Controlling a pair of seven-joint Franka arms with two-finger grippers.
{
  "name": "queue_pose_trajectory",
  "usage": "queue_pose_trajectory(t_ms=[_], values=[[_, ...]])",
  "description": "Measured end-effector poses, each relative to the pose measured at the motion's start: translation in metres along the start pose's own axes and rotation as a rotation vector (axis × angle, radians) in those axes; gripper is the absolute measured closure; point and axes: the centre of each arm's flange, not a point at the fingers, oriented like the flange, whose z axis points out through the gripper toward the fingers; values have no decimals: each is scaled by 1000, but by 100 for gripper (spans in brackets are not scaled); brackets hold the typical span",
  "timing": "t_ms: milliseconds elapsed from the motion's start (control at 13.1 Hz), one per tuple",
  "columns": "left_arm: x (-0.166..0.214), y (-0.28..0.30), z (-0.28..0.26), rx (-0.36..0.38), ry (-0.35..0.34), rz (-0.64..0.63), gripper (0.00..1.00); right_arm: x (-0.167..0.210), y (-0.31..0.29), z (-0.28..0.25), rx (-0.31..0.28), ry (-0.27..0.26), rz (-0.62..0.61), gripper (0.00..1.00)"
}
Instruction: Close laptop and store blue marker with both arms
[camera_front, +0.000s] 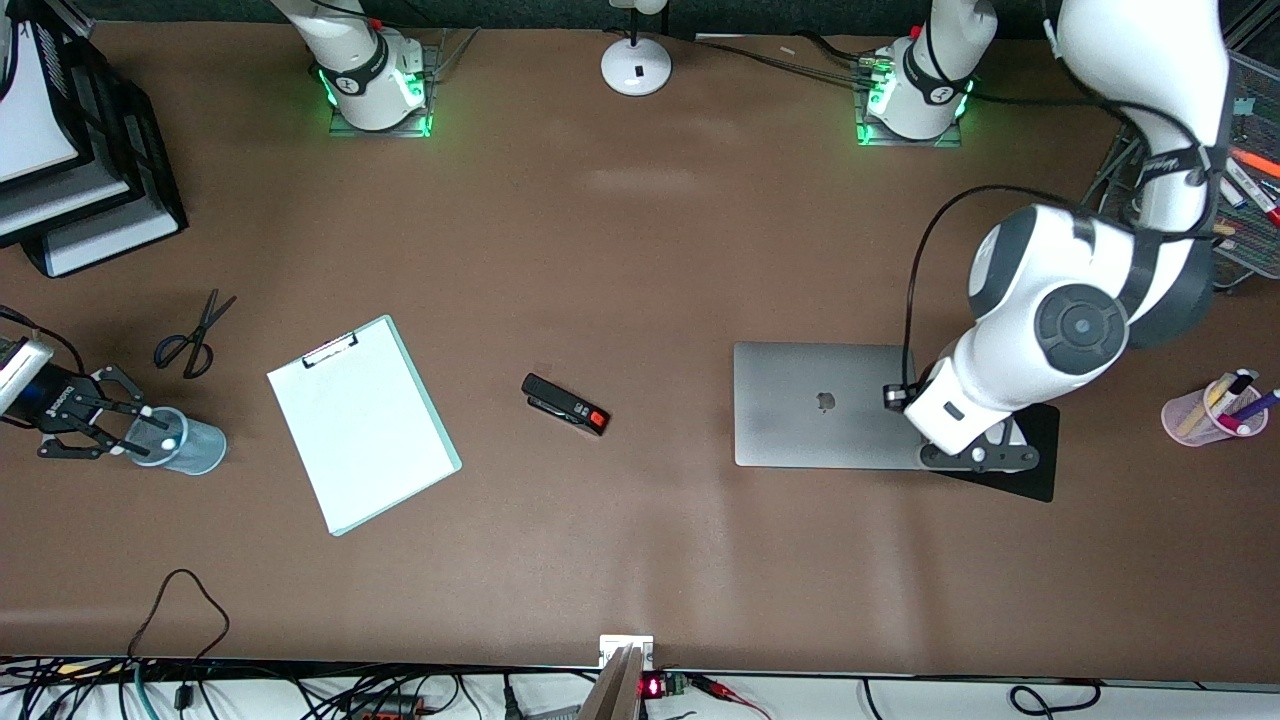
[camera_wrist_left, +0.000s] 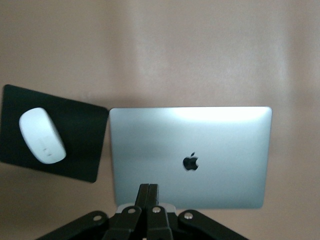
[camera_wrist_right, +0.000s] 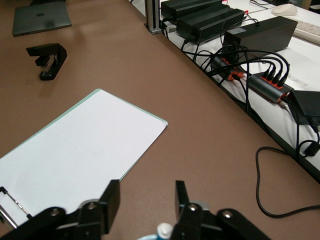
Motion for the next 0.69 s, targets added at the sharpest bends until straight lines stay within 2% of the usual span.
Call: queue_pose_trajectory(t_ms=[153, 306, 536, 689], values=[[-8, -20, -21, 12, -32, 40, 99, 8, 2, -2, -1, -3, 84, 22], [-18, -33, -44, 21, -58, 71, 99, 28, 1, -4, 13, -46, 188, 1], [-37, -46, -72, 33, -91, 113, 96, 76, -4, -11, 13, -161, 335, 0], [-45, -56, -91, 33, -79, 157, 75, 116, -12, -22, -19, -251, 428, 0]])
